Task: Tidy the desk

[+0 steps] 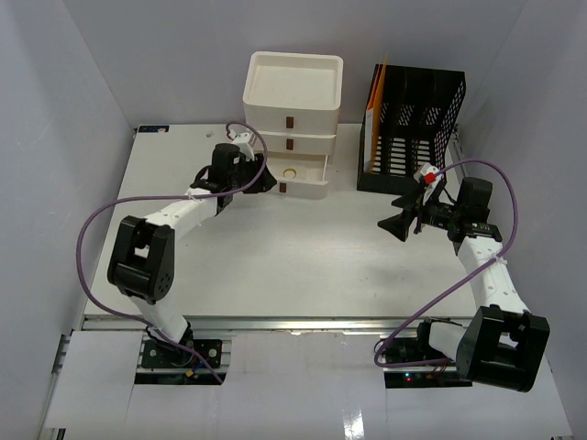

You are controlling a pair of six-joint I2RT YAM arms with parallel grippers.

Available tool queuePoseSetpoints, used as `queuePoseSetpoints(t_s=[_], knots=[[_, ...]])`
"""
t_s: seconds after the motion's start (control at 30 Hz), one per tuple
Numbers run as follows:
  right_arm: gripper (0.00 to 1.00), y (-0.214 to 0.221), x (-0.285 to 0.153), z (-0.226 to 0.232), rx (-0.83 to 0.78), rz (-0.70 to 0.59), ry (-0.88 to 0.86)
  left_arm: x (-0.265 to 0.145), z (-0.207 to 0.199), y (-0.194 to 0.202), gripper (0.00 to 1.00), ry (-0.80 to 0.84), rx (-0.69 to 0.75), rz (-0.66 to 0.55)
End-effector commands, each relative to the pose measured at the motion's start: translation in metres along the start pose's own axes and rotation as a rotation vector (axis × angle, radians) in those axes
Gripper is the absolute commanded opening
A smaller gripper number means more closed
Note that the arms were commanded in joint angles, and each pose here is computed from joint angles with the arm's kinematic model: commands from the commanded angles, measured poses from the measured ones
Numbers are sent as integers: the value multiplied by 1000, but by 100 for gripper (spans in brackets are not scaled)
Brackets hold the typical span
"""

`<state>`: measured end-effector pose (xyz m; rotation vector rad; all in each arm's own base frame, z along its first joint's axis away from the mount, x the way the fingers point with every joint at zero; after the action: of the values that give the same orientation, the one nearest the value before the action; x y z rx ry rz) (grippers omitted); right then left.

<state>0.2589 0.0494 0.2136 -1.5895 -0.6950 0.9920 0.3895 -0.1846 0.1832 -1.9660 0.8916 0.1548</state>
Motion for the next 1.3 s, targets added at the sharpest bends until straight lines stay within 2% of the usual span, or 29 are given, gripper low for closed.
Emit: queuePoseSetpoints(t_s=[0.0, 0.2, 0.37, 0.57, 0.77, 0.93, 1.07, 1.27], knots=[[88, 1, -1, -2, -2, 2, 4, 4, -1, 12, 53, 40, 28, -37], [88, 3, 0, -3, 1, 9, 11, 26, 5, 41, 53, 31, 82, -7], [87, 4, 0, -5, 5, 14, 14, 43, 7, 48, 53, 5, 99, -64], [87, 5, 0, -5, 9, 14, 14, 70, 10, 55, 53, -65, 105, -190], [87, 6, 0, -6, 10, 18, 19, 109, 9, 66, 54, -100, 58, -211], [87, 7, 1, -6, 14, 22, 18, 123, -12, 57, 56, -120, 59, -284], [87, 8, 1, -7, 18, 25, 20, 123, -13, 50, 57, -176, 42, -353], [87, 7, 1, -7, 15, 24, 21, 139, -15, 44, 60, -197, 50, -342]])
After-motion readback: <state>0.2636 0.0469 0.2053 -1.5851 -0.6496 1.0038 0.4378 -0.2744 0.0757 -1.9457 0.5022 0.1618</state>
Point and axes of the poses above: each gripper's point midway between its finger pads, its own x axis out along the fingers, its own z axis along the line the jaws close on, y = z × x, the point moved 7 cm from there along -x, back along the fingers, and after that the axes turned 10 degrees about -x, right-handed, at the moved point
